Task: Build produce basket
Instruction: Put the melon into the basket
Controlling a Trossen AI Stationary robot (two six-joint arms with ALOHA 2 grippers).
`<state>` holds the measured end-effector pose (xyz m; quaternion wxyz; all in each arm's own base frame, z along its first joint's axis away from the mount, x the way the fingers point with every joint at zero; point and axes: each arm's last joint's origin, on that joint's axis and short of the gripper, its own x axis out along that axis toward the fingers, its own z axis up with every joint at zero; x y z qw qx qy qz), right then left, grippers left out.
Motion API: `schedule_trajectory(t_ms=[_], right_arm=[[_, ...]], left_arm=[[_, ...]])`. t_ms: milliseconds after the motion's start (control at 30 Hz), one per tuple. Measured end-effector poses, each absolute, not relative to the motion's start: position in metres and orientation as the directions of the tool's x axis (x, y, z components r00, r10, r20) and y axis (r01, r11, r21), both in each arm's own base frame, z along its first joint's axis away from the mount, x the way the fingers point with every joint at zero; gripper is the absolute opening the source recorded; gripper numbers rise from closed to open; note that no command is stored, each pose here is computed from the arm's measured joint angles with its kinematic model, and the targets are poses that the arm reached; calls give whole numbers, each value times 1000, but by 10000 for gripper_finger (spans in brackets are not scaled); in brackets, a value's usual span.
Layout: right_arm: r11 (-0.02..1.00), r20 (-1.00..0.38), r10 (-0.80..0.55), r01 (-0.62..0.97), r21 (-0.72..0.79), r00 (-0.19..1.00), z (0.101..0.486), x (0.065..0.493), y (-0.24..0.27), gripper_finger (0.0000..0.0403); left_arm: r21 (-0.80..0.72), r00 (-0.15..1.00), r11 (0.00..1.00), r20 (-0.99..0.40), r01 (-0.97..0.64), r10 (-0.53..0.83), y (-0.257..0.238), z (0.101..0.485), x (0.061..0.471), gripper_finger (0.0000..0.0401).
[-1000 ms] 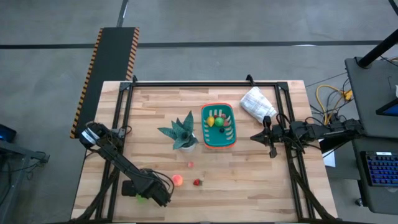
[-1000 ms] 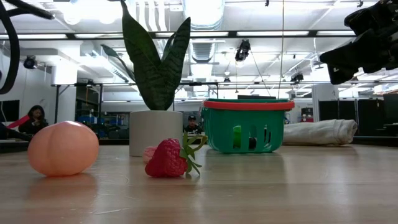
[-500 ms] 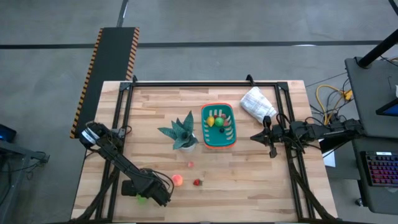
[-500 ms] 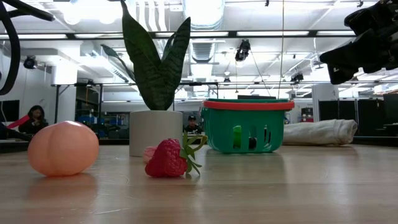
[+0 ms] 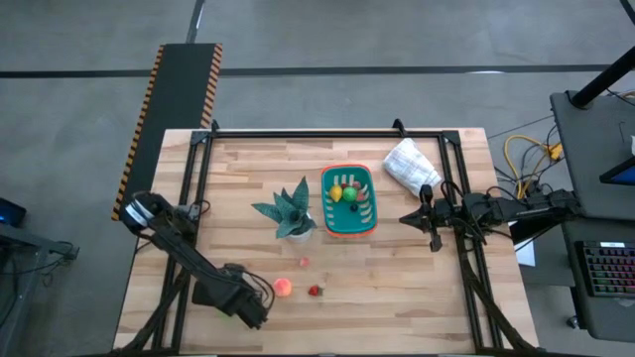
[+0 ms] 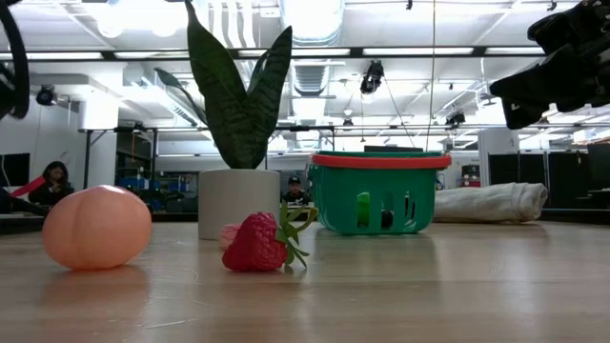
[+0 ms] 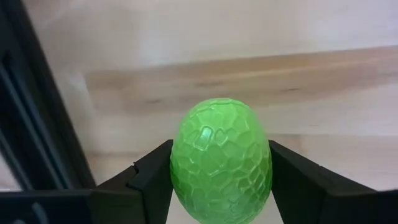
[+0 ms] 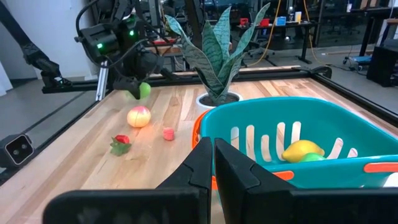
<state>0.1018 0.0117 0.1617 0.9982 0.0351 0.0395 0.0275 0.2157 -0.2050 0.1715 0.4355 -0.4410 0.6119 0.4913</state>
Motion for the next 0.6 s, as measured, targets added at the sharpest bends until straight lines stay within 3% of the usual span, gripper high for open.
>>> schedule_trajectory(t_ms=[333,600], right_arm=[[996,-75,58,-52,72,996,162,102,12,9],[996,-74,58,-52,72,996,162,102,12,9]], left_arm=[[-18,33,279,-998,-960,49,-194,195,217,201],[-115,174,436,-980,-893,96,-186,214,214,201]])
